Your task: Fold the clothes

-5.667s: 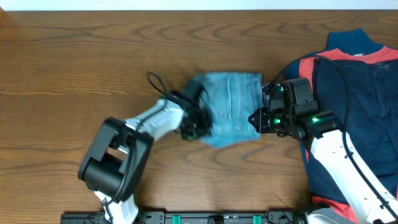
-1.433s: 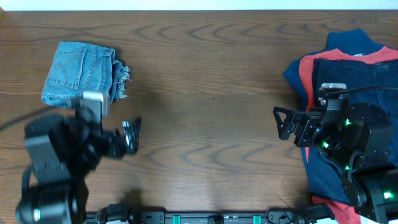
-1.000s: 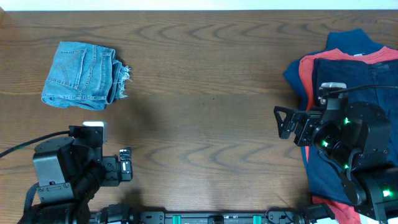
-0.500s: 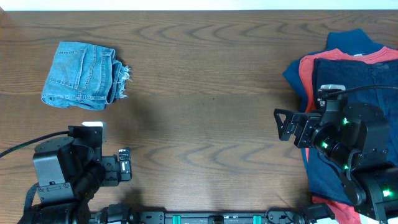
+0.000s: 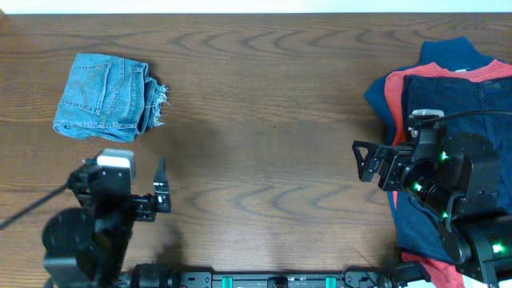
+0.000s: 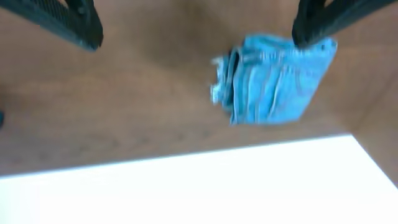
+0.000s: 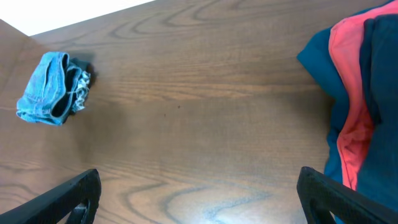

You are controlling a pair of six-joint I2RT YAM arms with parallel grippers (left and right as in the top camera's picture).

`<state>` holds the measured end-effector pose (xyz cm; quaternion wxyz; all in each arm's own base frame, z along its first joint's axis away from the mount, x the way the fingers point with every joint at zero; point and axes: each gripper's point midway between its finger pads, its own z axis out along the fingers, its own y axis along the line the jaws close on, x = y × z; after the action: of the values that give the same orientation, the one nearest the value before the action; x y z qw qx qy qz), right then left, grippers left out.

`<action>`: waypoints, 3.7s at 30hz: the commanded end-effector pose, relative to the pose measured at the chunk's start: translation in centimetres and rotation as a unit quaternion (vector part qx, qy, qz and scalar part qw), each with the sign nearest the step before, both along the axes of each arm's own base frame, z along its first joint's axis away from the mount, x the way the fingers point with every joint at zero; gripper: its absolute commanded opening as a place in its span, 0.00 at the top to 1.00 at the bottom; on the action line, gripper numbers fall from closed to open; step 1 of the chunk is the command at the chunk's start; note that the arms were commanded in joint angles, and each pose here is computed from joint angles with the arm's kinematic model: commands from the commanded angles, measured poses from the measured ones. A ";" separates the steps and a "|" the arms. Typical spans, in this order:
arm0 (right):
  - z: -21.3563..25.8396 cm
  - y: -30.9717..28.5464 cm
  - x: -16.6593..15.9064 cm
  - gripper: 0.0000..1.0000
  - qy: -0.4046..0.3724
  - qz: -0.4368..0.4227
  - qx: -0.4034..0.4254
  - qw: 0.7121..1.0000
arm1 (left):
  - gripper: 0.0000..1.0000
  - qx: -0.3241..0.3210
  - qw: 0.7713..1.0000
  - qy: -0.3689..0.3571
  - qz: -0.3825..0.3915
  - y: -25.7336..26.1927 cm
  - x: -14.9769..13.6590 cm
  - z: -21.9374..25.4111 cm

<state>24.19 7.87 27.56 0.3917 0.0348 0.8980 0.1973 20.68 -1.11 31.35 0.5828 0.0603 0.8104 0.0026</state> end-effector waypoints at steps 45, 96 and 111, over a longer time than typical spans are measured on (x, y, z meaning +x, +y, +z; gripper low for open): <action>0.5 -0.1 0.0 0.01 -0.007 -0.002 -0.002 1.000 | 0.02 0.006 0.996 -0.092 0.000 0.0 3.7 -17.4; -11.8 -8.3 0.1 0.01 -0.292 -0.175 -0.080 0.937 | 0.02 0.006 0.996 -0.092 0.000 0.0 3.7 -17.4; -11.8 -8.3 0.1 0.01 -0.293 -0.175 -0.080 0.937 | 0.02 0.006 0.996 -0.092 0.000 0.0 3.7 -17.4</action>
<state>24.28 -0.03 16.03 0.6669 0.0970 0.7362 0.0614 24.38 -1.06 15.51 0.6679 0.0630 0.7414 0.0147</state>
